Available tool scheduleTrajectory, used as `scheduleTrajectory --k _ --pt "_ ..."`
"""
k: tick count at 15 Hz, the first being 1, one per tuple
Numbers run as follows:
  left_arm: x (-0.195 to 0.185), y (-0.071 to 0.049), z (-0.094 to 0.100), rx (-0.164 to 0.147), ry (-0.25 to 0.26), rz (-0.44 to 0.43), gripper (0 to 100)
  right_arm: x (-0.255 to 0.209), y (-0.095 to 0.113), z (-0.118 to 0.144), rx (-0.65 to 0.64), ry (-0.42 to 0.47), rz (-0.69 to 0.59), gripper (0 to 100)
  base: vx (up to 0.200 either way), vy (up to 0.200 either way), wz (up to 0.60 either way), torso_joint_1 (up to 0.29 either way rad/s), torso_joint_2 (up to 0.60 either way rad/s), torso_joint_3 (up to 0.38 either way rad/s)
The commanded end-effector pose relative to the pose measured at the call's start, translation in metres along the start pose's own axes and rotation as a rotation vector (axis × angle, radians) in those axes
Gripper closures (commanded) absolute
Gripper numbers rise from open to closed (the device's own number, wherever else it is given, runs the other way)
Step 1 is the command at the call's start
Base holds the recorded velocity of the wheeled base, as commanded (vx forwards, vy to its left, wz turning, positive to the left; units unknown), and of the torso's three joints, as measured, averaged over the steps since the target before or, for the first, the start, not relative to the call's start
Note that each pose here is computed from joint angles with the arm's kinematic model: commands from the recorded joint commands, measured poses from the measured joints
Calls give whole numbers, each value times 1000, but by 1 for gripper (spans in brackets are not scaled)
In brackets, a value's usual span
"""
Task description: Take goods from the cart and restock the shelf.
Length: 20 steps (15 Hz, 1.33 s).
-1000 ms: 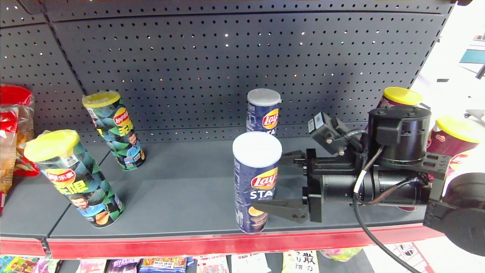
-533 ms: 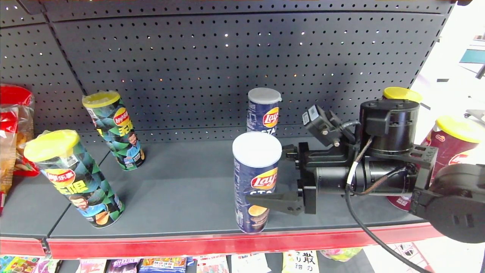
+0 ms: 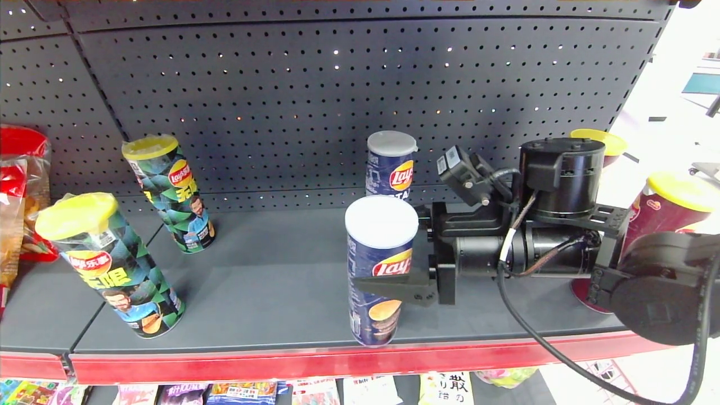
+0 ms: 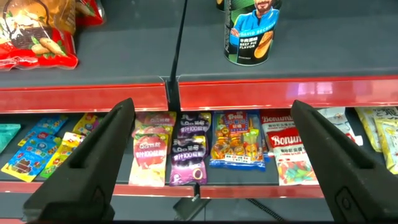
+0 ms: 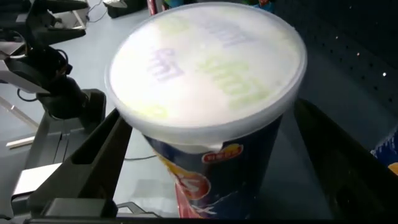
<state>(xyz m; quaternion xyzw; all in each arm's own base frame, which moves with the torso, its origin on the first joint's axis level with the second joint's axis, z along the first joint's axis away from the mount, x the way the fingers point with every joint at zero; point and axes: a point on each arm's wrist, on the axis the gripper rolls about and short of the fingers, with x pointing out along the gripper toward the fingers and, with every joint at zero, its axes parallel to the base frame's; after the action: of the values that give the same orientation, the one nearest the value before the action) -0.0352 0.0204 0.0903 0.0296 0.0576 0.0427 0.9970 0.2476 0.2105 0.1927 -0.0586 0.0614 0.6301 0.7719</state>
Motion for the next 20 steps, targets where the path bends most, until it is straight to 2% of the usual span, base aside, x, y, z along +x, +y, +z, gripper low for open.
scheduleTrajectory --k 1,5,6,11,15,20 --pt "0 0 0 2 1 1 0 4 -2 0 0 1 2 0 0 0 0 0 0 0" --pt "0 0 0 0 1 2 0 9 -4 -3 -6 7 3 0 0 0 0 0 0 0" --pt "0 0 0 0 1 2 0 10 -5 -6 -18 14 2 100 0 0 0 0 0 0" --pt "0 0 0 0 1 2 0 8 -4 -6 -22 17 -5 100 0 0 0 0 0 0" --pt "0 0 0 0 1 2 0 5 4 -3 -28 24 -57 100 0 0 0 0 0 0" --pt "0 0 0 2 1 5 0 -7 12 2 -39 45 -262 100 0 0 0 0 0 0"
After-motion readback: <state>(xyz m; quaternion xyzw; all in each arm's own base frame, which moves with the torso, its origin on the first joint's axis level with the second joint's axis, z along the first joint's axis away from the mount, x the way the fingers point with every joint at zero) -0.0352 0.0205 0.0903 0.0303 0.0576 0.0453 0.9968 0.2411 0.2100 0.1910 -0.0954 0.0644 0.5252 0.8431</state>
